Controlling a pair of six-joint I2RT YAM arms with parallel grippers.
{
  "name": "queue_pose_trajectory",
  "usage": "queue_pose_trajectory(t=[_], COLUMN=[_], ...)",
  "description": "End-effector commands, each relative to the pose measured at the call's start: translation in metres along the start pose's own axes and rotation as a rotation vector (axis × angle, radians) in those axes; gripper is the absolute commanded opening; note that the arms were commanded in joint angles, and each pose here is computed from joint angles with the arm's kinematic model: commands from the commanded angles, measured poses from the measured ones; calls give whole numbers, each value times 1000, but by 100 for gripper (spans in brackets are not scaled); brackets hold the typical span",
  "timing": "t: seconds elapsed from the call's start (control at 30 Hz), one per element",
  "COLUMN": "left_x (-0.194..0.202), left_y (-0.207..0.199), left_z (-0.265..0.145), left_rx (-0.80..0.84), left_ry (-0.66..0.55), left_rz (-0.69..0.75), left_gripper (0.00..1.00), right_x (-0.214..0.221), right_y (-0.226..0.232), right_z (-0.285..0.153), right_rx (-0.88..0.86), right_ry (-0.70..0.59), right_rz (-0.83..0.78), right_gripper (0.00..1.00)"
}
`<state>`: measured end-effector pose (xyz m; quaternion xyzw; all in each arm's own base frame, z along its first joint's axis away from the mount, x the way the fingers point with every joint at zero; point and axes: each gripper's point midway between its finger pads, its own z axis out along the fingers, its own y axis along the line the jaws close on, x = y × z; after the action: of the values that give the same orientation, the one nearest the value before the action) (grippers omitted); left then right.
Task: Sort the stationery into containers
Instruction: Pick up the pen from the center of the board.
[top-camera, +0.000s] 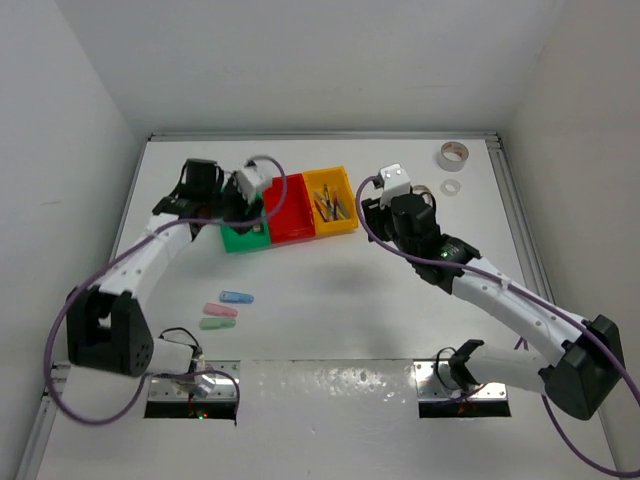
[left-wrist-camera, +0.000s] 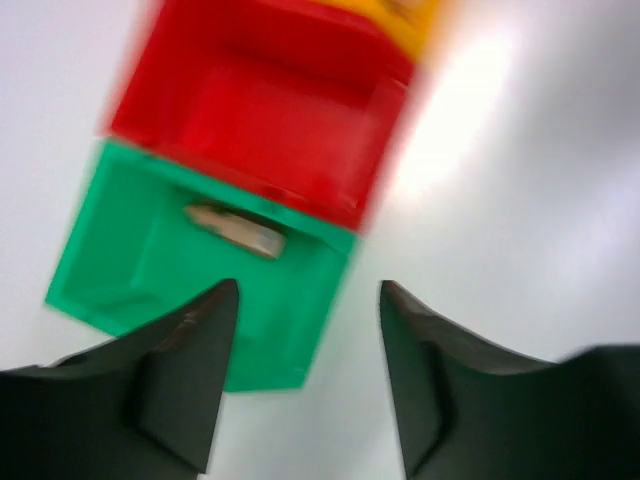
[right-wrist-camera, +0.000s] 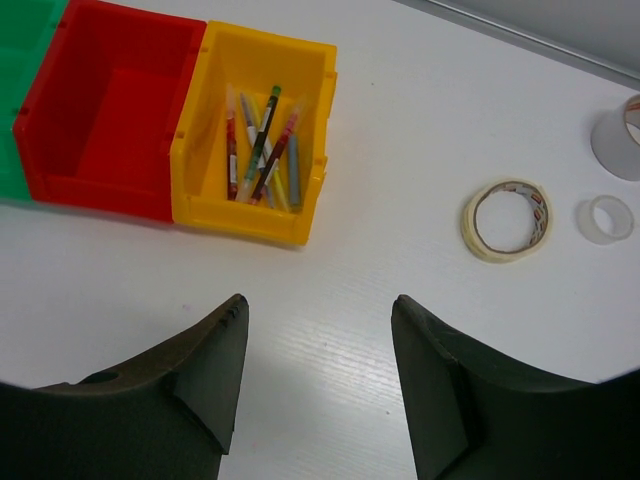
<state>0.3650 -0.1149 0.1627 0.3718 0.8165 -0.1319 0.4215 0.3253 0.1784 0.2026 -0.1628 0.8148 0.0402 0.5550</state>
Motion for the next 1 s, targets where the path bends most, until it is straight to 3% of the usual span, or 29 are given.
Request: queue_pose_trajectory(t=[0.0, 0.1, 0.23, 0.63, 0.77, 0.97], left_x=[62, 109, 137, 174, 170, 181], left_y=[-88, -96, -101, -110, -99, -97], left_z=[-33, -43, -39, -17, -1, 5], left_rx=[443, 488, 485, 471, 376, 394], left_ry=[79, 222, 279, 370, 370, 427], left_rz=[533, 557, 560, 563, 531, 539], left_gripper=[58, 66, 68, 68, 64, 59], right_x=[-3, 0, 5, 10, 10, 9], right_y=[-1, 2, 7, 8, 6, 3], right_z=[-9, -13, -15, -23, -25, -28], right_rx=[17, 14, 4, 26, 32, 45], right_ry=[-23, -18, -10, -4, -1, -2], right_rz=[-17, -23, -28, -40, -44, -42], right_gripper=[59, 59, 59, 60, 60, 60])
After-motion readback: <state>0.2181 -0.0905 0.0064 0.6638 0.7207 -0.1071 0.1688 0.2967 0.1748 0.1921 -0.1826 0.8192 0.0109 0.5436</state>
